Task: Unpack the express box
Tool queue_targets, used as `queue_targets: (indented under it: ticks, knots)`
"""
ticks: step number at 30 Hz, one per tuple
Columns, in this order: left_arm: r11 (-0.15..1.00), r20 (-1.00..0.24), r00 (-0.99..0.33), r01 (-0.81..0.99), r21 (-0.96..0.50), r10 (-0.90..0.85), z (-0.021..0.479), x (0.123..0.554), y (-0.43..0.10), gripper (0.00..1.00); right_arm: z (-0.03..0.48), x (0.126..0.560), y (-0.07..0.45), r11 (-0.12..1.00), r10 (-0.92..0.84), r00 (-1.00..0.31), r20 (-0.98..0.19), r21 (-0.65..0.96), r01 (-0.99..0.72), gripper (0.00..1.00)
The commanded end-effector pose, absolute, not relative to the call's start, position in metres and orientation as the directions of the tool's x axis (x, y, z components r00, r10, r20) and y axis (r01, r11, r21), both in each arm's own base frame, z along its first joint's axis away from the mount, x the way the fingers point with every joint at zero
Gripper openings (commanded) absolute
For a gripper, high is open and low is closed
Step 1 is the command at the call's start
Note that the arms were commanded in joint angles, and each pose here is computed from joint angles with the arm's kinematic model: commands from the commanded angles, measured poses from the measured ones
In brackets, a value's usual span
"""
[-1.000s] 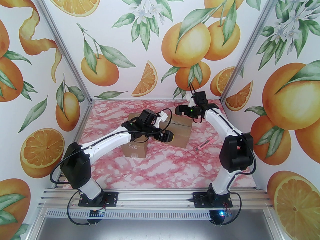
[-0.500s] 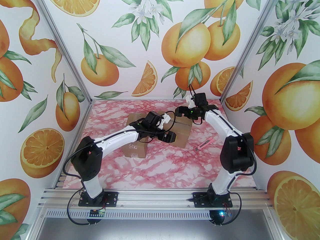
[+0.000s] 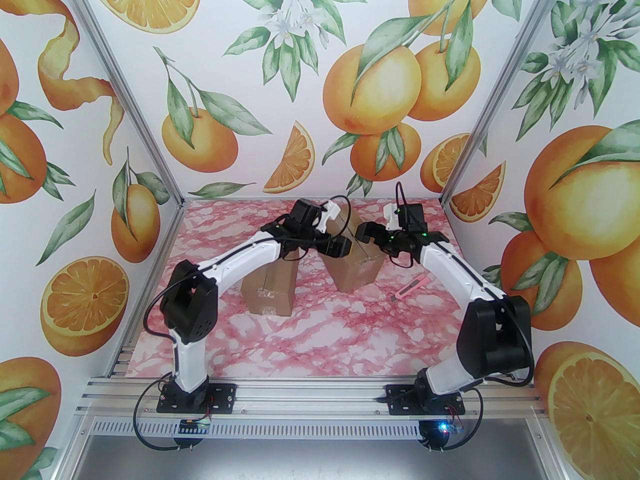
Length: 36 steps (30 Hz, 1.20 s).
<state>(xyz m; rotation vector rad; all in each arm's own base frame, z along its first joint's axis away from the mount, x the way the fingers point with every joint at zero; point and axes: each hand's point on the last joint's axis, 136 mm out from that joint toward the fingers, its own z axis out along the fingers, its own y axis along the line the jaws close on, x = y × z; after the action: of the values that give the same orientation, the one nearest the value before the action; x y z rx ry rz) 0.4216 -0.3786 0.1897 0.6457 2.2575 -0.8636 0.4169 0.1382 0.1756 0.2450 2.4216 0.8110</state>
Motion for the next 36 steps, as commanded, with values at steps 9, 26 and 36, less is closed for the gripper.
queue_targets:
  ticks: [9,26,36]
  knots:
    - [0.735,-0.808,-0.557,0.627,-0.258,0.192,0.236,0.477,-0.331,1.00,0.196,0.469,0.187,0.711,0.418,-0.765,-0.490,0.700,-0.060,0.93]
    - [0.540,-0.871,-0.238,0.841,0.038,0.431,0.337,0.405,-0.421,0.95,0.221,0.402,-0.054,0.644,0.764,-0.345,-0.545,0.607,0.466,0.90]
    - [0.396,-0.862,-0.249,0.916,-0.061,0.442,0.293,0.366,-0.514,0.92,0.248,0.282,-0.140,0.436,0.753,0.032,-0.657,0.536,0.723,0.90]
